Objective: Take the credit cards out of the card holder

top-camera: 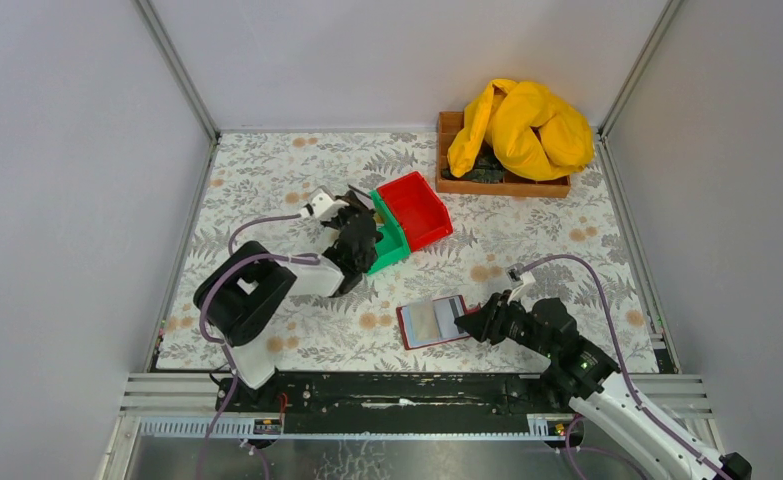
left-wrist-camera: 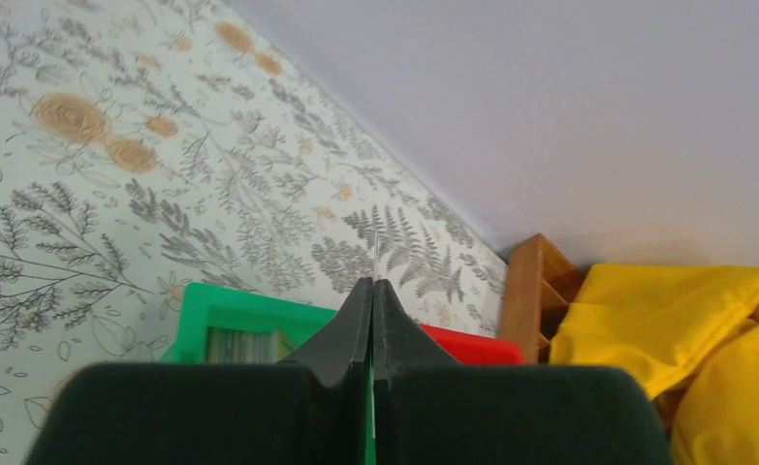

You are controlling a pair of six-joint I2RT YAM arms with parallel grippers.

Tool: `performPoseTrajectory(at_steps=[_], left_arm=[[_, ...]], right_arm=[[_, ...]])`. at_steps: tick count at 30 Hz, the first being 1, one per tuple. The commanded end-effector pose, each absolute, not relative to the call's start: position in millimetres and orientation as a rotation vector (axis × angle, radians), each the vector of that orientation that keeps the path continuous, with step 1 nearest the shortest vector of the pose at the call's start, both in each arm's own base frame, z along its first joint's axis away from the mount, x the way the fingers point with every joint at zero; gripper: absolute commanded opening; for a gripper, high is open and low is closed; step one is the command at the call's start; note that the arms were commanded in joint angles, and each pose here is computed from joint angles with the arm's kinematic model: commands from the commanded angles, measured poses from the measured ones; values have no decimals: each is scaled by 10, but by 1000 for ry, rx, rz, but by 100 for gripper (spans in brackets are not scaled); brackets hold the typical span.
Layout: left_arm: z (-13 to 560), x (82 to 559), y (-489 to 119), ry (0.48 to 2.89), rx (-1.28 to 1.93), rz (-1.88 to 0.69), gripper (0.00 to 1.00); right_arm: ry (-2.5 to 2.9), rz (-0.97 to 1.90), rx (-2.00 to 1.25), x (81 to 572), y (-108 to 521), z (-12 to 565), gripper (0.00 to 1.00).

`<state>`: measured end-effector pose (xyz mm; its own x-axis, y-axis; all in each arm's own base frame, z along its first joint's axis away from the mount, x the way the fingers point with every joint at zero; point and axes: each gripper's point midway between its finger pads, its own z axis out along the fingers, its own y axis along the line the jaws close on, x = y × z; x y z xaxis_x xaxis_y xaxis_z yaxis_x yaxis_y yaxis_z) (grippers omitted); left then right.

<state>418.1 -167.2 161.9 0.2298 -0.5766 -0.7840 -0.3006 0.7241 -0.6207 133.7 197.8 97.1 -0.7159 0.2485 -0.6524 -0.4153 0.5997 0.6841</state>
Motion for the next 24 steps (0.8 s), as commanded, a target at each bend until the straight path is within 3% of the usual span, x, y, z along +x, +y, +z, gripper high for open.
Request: performPoseTrajectory(at_steps=[1, 24], left_arm=[[1376, 4281, -1624, 1433, -885, -302, 0], [1086, 4331, -1629, 1515, -875, -294, 0]], right_arm=[[2003, 1174, -173, 1372, 2035, 1107, 37], [2017, 1183, -158, 1335, 2017, 1013, 37]])
